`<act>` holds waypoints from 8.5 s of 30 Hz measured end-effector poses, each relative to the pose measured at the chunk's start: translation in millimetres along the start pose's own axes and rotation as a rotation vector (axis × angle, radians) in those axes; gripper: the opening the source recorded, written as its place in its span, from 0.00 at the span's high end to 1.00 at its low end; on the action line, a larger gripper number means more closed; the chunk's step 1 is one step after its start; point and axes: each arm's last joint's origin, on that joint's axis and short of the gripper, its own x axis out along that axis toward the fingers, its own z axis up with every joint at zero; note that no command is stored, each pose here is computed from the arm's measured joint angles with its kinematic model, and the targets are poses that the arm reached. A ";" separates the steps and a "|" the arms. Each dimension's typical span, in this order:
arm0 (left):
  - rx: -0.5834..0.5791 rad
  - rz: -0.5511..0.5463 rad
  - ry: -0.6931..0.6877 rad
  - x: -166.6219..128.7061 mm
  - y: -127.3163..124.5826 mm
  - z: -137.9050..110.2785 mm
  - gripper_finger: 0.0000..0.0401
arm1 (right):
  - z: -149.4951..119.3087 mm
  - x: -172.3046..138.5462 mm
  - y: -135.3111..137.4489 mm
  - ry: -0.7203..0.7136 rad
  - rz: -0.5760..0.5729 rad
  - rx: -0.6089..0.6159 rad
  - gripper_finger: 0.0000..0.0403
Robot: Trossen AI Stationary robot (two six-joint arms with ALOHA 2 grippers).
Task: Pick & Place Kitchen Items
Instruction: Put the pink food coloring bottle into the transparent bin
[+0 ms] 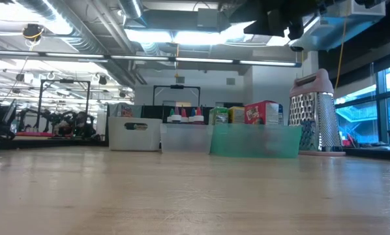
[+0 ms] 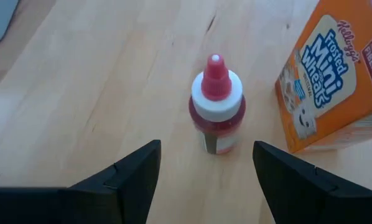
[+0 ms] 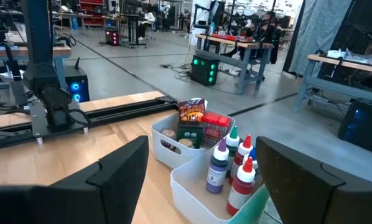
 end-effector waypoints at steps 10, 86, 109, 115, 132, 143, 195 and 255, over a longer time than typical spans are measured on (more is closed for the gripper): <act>0.054 -0.011 -0.098 1.6 0.5 1.4 0.37 | 0.2 0.3 -0.2 -0.001 -0.001 0.002 0.26; 0.098 0.016 -0.313 30.0 13.5 -6.9 0.69 | 0.0 0.3 1.2 0.003 0.050 0.000 0.26; 0.159 0.157 -0.172 10.9 14.3 57.4 0.73 | -1.2 -16.7 13.8 0.001 0.126 -0.042 0.26; 0.248 0.245 -0.139 -7.7 25.6 103.6 0.73 | -1.9 -31.3 23.0 -0.007 0.186 -0.082 0.26; 0.432 0.115 -0.295 -1.6 113.4 260.8 0.73 | 5.7 -75.6 44.4 -0.100 0.352 -0.138 0.26; 0.357 -0.094 -0.397 74.7 176.2 311.9 0.73 | 1.3 -103.8 53.5 -0.101 0.454 -0.180 0.26; -0.160 0.346 -0.425 183.6 215.9 217.6 0.73 | -13.7 -93.6 48.6 0.009 0.386 -0.200 0.26; -0.186 0.386 -0.326 218.7 220.6 203.3 0.67 | -18.4 -93.4 47.6 0.042 0.383 -0.199 0.26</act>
